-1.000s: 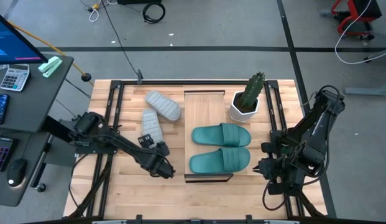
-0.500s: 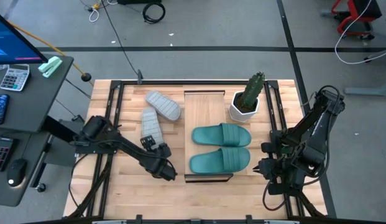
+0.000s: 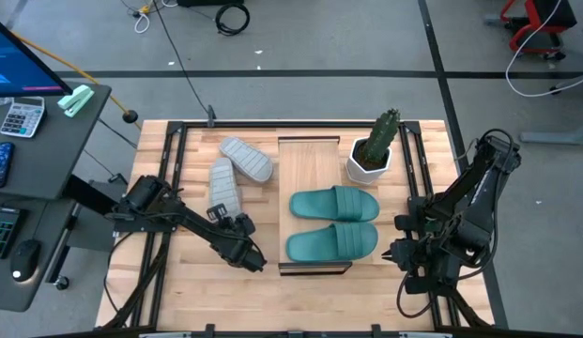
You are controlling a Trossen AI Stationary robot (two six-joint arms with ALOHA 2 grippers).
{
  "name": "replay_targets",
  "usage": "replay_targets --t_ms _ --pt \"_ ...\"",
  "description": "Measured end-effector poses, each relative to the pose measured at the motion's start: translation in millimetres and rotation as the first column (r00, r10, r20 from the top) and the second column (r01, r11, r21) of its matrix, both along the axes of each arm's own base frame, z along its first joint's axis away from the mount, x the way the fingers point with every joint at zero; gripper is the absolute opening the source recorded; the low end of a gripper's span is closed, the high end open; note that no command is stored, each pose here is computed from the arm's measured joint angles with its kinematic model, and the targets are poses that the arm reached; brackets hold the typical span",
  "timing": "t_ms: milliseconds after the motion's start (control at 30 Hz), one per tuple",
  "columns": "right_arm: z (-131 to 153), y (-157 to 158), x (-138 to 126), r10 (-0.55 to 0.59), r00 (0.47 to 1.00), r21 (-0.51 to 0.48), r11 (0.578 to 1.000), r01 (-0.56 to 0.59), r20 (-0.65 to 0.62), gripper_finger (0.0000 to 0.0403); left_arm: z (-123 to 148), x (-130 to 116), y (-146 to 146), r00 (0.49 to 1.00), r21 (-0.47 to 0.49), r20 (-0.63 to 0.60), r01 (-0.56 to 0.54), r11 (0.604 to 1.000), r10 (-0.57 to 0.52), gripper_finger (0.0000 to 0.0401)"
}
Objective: Pick and place slides into the shelf
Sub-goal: Put the bottom gray slide on the shelf
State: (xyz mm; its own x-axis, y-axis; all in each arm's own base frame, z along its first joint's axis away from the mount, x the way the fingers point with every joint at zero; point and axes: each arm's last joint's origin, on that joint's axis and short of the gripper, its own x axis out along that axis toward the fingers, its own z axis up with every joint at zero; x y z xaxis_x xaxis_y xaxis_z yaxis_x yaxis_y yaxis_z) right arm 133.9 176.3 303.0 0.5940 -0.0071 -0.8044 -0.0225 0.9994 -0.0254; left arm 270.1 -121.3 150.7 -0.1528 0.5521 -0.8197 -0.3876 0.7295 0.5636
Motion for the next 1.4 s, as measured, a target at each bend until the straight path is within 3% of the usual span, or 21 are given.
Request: replay_targets --t_ms 67,267,400,533,733,900,967,1100,1300,1400 --pt "0 0 0 0.000 1.000 0.000 1.000 0.000 0.000 0.0030 6 0 -4 1.000 0.005 0.003 -0.014 1.000 0.014 0.0016" --pt "0 0 0 0.000 1.000 0.000 1.000 0.000 0.000 0.0030 56 2 -16 0.996 0.105 0.078 -0.057 0.993 0.049 0.0014" --pt "0 0 0 0.006 1.000 -0.008 1.000 -0.006 0.003 0.0030 99 2 -20 0.964 0.067 0.266 -0.048 0.997 0.028 0.0007" --pt "0 0 0 0.007 1.000 -0.018 1.000 -0.007 0.011 0.0030 137 -5 -14 0.897 0.040 0.437 -0.085 0.996 0.059 0.0003" --pt "0 -1 1 0.006 1.000 -0.023 1.000 -0.006 0.017 0.0030 190 -24 3 0.737 0.007 0.669 -0.132 0.991 0.093 0.0002" --pt "0 -1 1 0.006 1.000 -0.023 1.000 -0.005 0.017 0.0030 228 -38 17 0.608 -0.002 0.789 -0.151 0.989 0.095 0.0001" --pt "0 -1 1 0.005 1.000 -0.023 1.000 -0.005 0.017 0.0030 240 -43 22 0.578 0.004 0.811 -0.147 0.989 0.083 0.0001" --pt "0 -1 1 0.006 1.000 -0.022 1.000 -0.005 0.017 0.0030 248 -46 29 0.596 0.024 0.802 -0.121 0.992 0.053 0.0001" --pt "0 -1 1 0.001 1.000 -0.030 1.000 0.000 0.027 0.0030 237 -40 23 0.743 -0.011 0.669 0.039 0.999 -0.022 0.0025" --pt "1 -1 1 -0.004 0.999 -0.036 0.999 0.005 0.037 0.0030 220 -35 17 0.784 -0.063 0.620 0.078 0.995 -0.022 0.0047"
